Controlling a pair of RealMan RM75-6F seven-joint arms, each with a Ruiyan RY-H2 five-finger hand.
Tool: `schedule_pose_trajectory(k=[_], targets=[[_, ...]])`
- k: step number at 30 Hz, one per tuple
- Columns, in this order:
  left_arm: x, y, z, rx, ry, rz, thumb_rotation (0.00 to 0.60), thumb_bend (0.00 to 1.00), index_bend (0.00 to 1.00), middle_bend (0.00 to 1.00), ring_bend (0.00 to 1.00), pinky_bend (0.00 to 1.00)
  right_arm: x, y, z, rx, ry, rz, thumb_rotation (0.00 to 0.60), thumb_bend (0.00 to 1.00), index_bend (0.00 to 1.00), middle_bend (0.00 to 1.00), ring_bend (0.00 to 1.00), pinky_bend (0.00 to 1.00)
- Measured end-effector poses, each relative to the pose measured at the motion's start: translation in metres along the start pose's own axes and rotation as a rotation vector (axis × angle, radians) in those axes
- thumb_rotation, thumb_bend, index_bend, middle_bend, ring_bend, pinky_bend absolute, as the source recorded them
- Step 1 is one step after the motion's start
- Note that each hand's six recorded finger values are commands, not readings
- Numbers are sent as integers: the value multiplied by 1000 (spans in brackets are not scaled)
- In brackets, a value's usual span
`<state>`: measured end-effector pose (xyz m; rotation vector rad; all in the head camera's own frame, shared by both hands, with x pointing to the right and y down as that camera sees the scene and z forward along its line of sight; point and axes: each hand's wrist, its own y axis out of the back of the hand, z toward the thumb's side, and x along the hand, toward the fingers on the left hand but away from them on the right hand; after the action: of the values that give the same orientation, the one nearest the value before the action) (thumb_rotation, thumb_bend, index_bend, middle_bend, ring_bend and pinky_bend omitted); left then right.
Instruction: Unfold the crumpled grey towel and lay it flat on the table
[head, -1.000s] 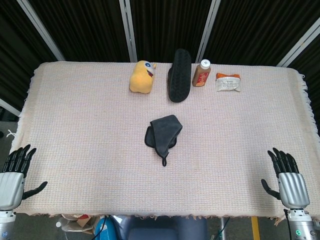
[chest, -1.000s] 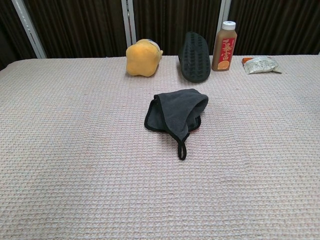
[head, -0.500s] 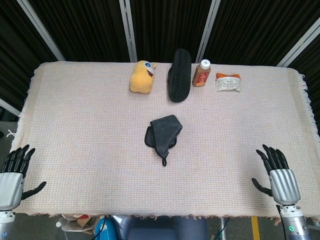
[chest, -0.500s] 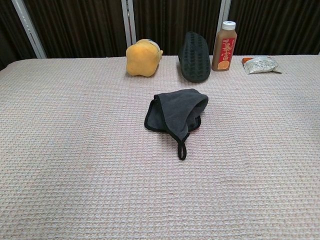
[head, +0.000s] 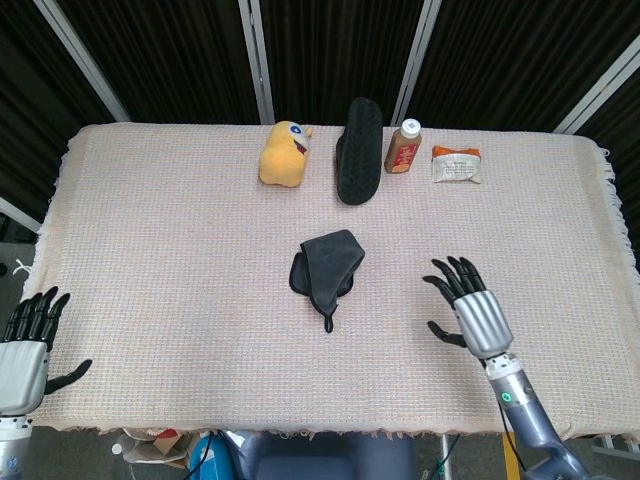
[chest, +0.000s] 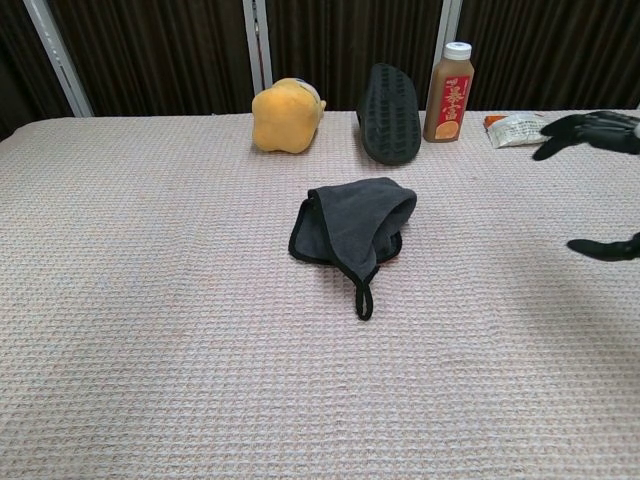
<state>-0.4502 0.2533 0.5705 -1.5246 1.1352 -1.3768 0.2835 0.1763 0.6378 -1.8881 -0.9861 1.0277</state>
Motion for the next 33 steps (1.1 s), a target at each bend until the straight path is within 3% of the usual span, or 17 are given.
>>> schedule_pose_trajectory(k=[8,16,33], targets=[[-1,1,-2,3,5,-1,600,0,0,0,0,55,-35,-40,43,-55,68,24,600,178,201,135,26,53],[1,1,-9,3,25,-3,600,0,0,0,0,55,-65,-69,71,-106,78,41,600,178,200,135,27,53],[6,-1,-11,14,42,3,600,0,0,0,0,55,-98,-116,83,-190,41,48,600,177,200,135,26,53]])
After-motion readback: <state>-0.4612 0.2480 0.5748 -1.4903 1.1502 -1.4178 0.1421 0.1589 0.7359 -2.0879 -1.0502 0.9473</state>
